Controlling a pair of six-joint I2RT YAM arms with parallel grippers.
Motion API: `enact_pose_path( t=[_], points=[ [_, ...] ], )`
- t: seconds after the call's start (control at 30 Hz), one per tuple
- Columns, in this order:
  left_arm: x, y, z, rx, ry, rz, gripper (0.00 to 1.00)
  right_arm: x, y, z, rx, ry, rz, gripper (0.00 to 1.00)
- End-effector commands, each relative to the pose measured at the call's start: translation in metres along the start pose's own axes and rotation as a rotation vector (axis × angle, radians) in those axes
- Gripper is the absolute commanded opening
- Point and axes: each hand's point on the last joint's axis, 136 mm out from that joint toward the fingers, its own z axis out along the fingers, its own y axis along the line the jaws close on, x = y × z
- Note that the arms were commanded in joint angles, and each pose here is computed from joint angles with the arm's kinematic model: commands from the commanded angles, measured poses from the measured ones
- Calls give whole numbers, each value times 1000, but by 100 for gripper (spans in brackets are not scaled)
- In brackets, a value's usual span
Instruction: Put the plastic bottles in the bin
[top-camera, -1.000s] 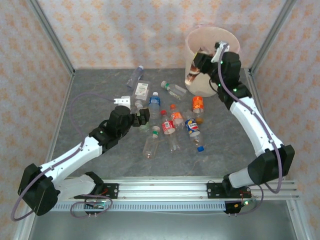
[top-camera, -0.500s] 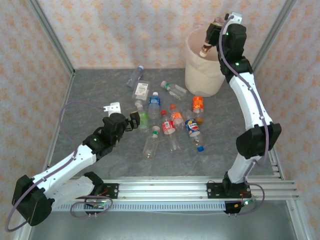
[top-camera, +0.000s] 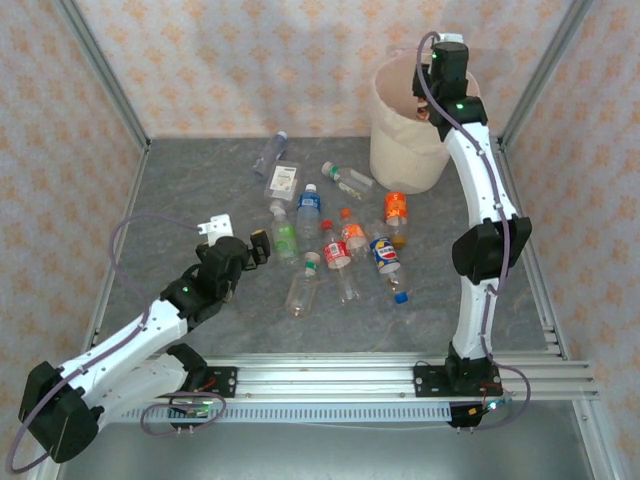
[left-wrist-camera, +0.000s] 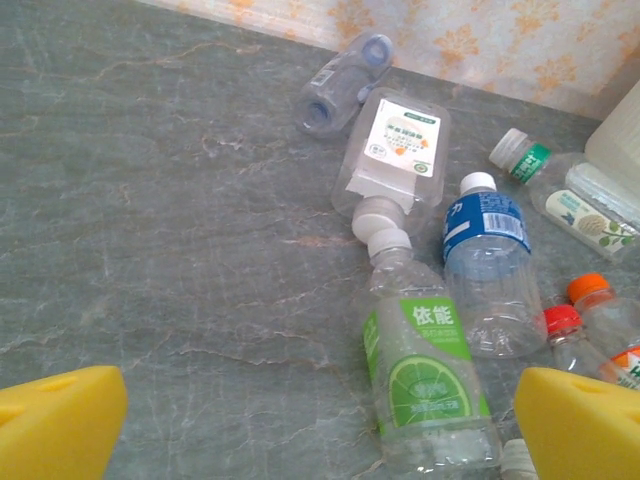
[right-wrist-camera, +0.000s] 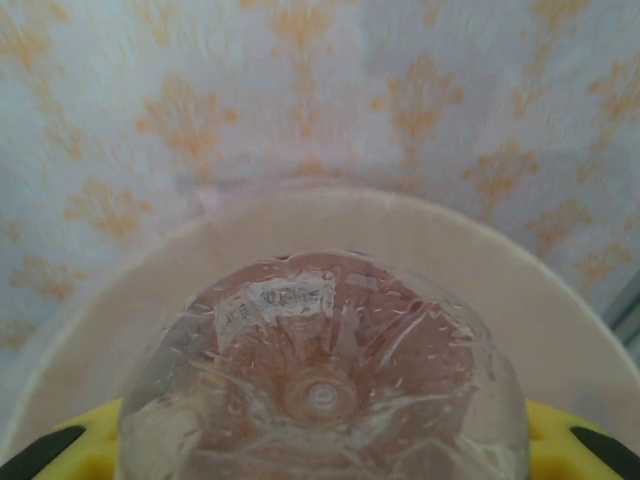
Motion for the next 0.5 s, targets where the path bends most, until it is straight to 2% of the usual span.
enact_pose_path(
  t=[0.0, 0.1, 0.3, 0.47],
  points=[
    [-1, 13, -1, -52, -23, -17, 100, 15, -8, -6, 25, 55, -46, 46],
    [0, 14, 0, -52, -21, -19, 100, 26, -12, -3, 34, 86, -50, 51],
    [2, 14, 1, -48, -10, -22, 100, 24, -16, -4, 59, 84, -18, 74],
    [4, 16, 2, -53, -3, -46, 100, 13, -19, -30, 38, 65, -2, 98]
  ],
)
